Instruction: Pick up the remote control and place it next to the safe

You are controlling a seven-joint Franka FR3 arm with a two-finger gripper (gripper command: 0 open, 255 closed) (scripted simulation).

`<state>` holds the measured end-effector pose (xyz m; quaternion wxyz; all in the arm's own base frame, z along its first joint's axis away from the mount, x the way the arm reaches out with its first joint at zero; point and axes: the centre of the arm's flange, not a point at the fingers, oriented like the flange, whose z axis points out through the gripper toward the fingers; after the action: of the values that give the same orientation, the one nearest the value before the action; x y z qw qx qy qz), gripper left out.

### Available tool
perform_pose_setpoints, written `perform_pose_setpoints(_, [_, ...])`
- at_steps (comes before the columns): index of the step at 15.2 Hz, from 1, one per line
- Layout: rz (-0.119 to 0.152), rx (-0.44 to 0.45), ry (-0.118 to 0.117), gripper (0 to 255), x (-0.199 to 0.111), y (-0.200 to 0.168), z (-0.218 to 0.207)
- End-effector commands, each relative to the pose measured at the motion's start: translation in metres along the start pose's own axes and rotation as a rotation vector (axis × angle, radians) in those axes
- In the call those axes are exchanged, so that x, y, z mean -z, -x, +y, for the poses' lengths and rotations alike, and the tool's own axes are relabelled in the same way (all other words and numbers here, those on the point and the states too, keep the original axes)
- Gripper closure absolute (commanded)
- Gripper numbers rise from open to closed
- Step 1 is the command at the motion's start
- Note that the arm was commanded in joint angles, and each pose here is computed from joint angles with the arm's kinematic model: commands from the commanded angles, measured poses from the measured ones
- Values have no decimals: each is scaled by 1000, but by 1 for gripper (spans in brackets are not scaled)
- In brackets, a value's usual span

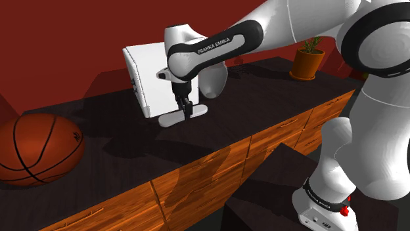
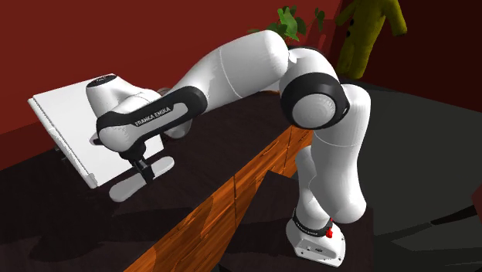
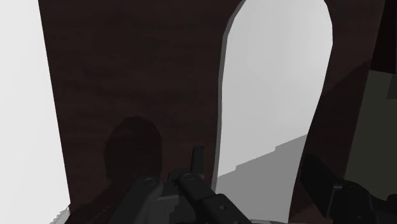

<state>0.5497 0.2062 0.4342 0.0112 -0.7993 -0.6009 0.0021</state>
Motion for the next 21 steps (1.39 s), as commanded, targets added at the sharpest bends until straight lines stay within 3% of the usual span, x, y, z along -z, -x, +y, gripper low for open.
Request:
perform_pose_setpoints(1, [1, 0, 1, 255, -11, 0, 1])
perform_pose_setpoints(16, [1, 0, 1, 255, -91, 1, 2])
perform_pose_setpoints(21, [1, 0, 1, 255, -91, 1, 2])
